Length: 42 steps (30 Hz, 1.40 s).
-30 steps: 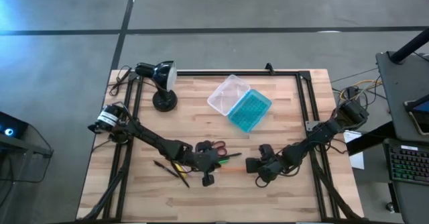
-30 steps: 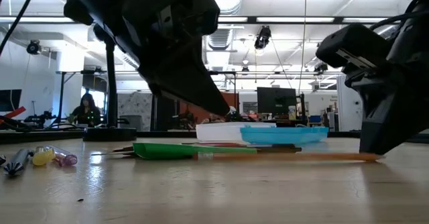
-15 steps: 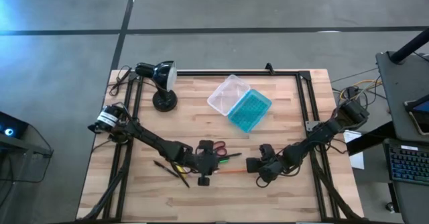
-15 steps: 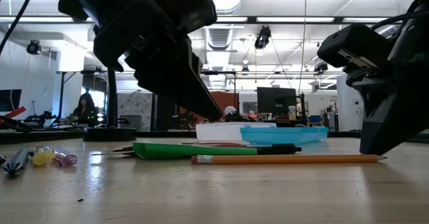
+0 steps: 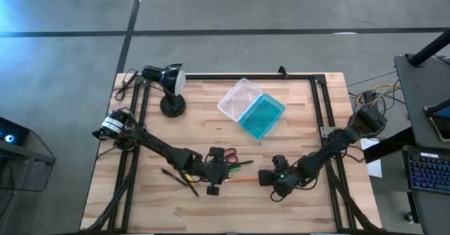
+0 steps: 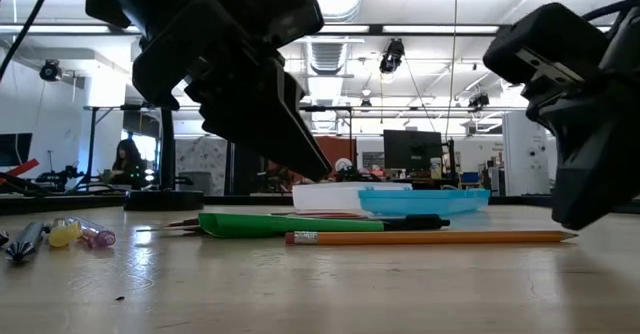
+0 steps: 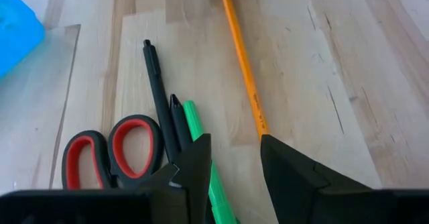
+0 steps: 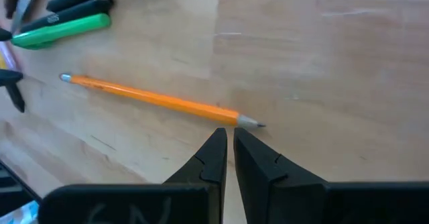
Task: Pick & place school supplies into a supply box
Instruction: Put the orange pencil into the supply box
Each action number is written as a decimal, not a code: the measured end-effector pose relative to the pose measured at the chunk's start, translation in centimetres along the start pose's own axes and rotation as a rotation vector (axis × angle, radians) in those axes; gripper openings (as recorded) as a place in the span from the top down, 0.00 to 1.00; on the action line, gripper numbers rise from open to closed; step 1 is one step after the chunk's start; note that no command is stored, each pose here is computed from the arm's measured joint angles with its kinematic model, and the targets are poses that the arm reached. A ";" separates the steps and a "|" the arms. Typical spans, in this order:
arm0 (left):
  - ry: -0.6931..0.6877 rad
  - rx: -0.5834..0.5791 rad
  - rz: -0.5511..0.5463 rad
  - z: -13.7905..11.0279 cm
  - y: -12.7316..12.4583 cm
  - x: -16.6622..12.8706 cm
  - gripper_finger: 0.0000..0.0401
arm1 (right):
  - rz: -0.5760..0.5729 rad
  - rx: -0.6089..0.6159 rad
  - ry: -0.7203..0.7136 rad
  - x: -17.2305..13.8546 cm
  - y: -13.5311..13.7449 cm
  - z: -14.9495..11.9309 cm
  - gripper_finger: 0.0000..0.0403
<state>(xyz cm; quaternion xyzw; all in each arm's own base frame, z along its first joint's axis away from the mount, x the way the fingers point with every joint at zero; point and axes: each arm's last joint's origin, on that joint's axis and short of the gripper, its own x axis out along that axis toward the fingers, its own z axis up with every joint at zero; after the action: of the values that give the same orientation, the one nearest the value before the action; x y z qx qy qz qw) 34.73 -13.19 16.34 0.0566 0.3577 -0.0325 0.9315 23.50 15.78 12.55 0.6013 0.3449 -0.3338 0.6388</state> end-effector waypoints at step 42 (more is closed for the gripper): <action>0.008 -0.061 0.002 -0.1 0.0 0.0 0.71 | -0.043 -0.037 -0.014 0.0 -0.5 0.9 0.94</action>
<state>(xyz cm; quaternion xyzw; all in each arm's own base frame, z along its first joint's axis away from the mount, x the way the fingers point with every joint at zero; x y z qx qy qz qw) 34.64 -13.18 16.22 0.0285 0.3620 -0.0203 0.9315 23.16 14.81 12.29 0.5795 0.3593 -0.3452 0.6449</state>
